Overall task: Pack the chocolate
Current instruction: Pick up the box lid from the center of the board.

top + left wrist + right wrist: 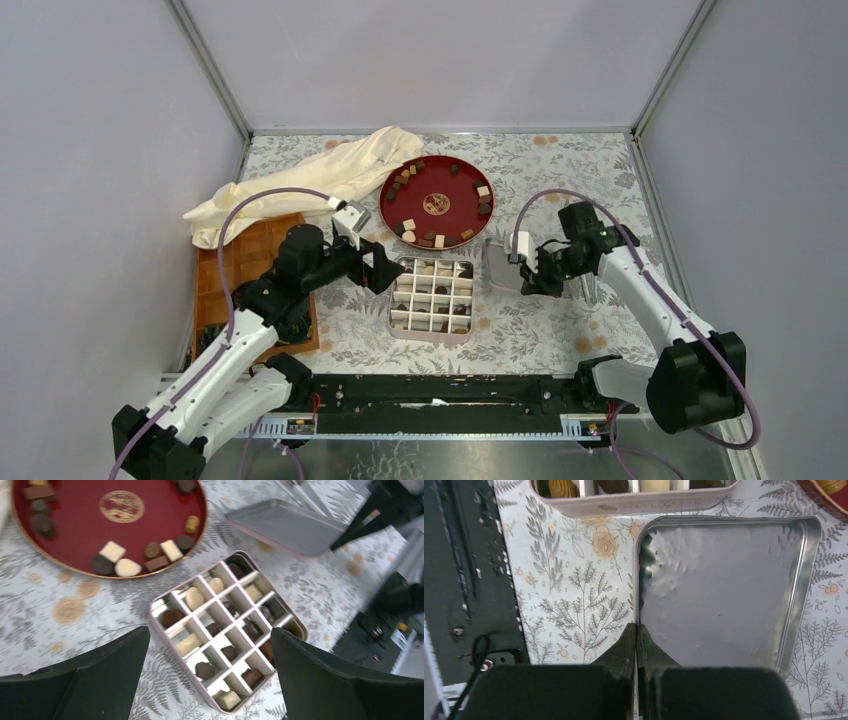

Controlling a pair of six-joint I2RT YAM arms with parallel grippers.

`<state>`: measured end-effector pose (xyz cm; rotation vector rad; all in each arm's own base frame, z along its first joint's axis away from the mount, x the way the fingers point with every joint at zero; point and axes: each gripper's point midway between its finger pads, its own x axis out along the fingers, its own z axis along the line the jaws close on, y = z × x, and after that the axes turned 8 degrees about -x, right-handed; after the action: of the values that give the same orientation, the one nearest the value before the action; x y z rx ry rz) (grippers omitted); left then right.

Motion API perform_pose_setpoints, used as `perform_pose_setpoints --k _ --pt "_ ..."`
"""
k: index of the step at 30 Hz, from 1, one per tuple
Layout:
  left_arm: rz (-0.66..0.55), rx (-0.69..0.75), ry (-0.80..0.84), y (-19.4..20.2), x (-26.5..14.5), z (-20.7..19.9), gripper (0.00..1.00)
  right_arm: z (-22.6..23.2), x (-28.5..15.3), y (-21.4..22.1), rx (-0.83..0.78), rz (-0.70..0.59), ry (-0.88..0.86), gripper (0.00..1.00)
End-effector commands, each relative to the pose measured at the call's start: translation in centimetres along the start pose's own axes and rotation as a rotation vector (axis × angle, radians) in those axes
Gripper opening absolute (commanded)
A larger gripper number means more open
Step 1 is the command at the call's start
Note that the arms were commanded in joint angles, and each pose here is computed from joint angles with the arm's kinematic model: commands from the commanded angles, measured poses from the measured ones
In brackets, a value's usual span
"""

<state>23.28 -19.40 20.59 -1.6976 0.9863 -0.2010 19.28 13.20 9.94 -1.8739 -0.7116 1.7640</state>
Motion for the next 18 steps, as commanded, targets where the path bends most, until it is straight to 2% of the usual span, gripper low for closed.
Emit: perform_pose_setpoints --k 1,3,10,14,18 --pt "-0.048 0.125 0.276 -0.4 0.0 -4.5 0.99 0.9 -2.0 -3.2 0.106 -0.115 -0.052 0.0" --pt "-0.083 0.213 0.345 -0.5 -0.3 -6.1 0.99 1.0 -2.6 -4.1 0.115 -0.138 -0.064 0.0" --pt "-0.294 0.668 0.504 -0.6 -0.9 -10.5 0.97 1.5 -4.4 -7.3 0.145 -0.215 -0.145 0.0" --pt "-0.318 0.884 0.518 -0.2 0.6 -11.3 0.95 1.9 -4.9 -8.6 0.153 -0.264 -0.19 0.0" --pt "-0.297 1.037 0.514 0.1 3.1 -12.2 0.92 2.2 -5.2 -9.5 0.154 -0.303 -0.221 0.0"
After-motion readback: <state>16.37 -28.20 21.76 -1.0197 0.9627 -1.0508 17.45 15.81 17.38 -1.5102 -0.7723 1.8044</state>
